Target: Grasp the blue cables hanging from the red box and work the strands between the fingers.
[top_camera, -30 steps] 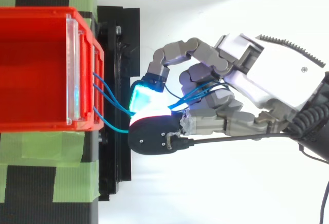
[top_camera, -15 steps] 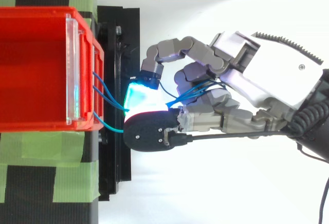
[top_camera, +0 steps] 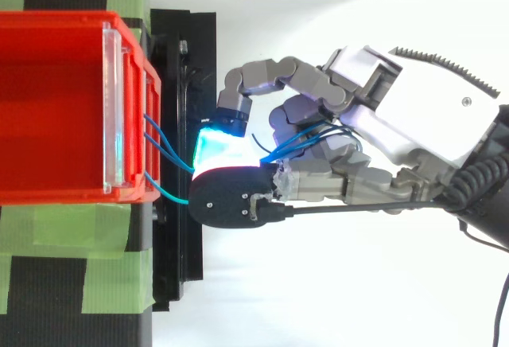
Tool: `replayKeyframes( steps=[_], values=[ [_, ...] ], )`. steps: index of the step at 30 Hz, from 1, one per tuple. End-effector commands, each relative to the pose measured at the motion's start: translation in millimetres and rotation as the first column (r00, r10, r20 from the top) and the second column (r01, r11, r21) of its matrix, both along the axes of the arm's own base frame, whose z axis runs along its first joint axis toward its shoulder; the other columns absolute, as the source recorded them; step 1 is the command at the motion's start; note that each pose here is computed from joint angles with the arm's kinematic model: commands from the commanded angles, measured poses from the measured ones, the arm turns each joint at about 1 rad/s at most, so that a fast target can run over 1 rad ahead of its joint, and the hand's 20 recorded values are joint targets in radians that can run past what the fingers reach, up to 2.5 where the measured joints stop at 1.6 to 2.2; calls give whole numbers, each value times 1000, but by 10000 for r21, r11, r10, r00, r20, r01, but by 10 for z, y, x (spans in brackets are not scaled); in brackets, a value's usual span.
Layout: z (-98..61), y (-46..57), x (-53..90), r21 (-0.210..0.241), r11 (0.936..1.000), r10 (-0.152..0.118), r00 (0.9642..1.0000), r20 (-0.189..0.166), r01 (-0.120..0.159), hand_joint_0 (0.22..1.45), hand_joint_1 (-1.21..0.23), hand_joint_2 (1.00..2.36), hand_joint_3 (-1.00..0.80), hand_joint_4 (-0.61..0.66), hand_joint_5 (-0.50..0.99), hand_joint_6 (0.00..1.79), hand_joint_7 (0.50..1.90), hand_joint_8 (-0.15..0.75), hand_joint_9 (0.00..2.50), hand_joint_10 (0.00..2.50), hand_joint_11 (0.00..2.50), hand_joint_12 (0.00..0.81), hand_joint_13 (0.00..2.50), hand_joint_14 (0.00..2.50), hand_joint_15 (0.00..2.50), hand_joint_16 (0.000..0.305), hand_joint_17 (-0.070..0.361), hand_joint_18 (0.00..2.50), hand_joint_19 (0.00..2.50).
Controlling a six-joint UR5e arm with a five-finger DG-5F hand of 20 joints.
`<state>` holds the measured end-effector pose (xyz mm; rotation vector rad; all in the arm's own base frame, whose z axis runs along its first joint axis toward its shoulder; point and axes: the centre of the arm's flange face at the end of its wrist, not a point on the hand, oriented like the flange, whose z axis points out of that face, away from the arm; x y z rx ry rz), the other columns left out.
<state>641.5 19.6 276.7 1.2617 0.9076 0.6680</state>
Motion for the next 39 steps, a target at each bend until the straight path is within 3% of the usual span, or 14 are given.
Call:
replayKeyframes(
  steps=[1,7,9,11,15,18,21,25,30,32,34,35,38,39],
  values=[
    [2,-1,0,-2,10000,-1,10000,-4,1,911,-703,1009,-264,251,-90,994,1117,350,908,2500,1993,431,1023,2500,1295,63,142,1391,1652],
    [2,-1,0,-2,10000,-1,10000,-4,1,1046,-706,1014,-264,233,-137,1181,1074,350,908,2500,1993,431,1023,2500,1295,63,142,1391,1652],
    [2,-1,0,-15,10000,-2,10000,-12,2,1019,-717,1016,-397,229,-148,1203,1101,350,908,2500,1993,431,1023,2500,1295,63,142,1391,1652],
    [-4,-4,-5,-6,10000,-16,10000,-19,16,889,-741,1011,-694,229,-169,1233,1141,350,908,2500,1993,431,1023,2500,1295,63,142,1391,1652],
    [-5,-5,-6,-5,10000,-32,10000,-19,32,853,-734,1000,-998,244,-174,1363,1134,350,908,2500,1993,431,1023,2500,1295,63,142,1391,1652],
    [2,-4,-2,1,10000,-32,10000,-5,32,863,-715,1000,-1000,246,-122,1418,1166,350,908,2500,1993,431,1023,2500,1295,63,142,1391,1652],
    [2,-4,-2,1,10000,-32,10000,-5,32,972,-717,1002,-934,178,-118,1442,1169,350,908,2500,1993,431,1023,2500,1295,63,142,1391,1652],
    [2,-4,-2,1,10000,-32,10000,-5,32,1135,-762,1010,-398,125,-200,1486,1146,350,908,2500,1993,431,1023,2500,1295,63,142,1391,1652],
    [-7,-3,0,-5,10000,-32,10000,-19,32,1185,-764,1003,-409,77,-183,1484,1197,350,908,2500,1993,431,1023,2500,1295,63,142,1391,1652],
    [2,-4,-2,1,10000,-32,10000,-5,32,1220,-762,1000,-515,63,-148,1387,1335,350,908,2500,1993,431,1023,2500,1295,63,142,1391,1652],
    [2,-2,-1,-1,10000,-16,10000,-4,16,1234,-752,1007,-541,77,-129,1315,1320,350,908,2500,1993,431,1023,2500,1295,63,142,1391,1652],
    [-4,-4,-5,-6,10000,-16,10000,-19,16,1211,-652,1009,-426,158,236,537,1363,350,908,2500,1993,431,1023,2500,1295,63,142,1391,1652],
    [2,-2,-1,-1,10000,-16,10000,-4,16,1211,-610,1013,-461,254,438,68,1434,350,908,2500,1993,431,1023,2500,1295,63,142,1391,1652],
    [2,-12,-1,-1,10000,-32,10000,-4,32,1210,-609,1013,-460,259,455,0,1463,350,908,2500,1993,431,1023,2500,1295,63,142,1391,1652]
  ],
)
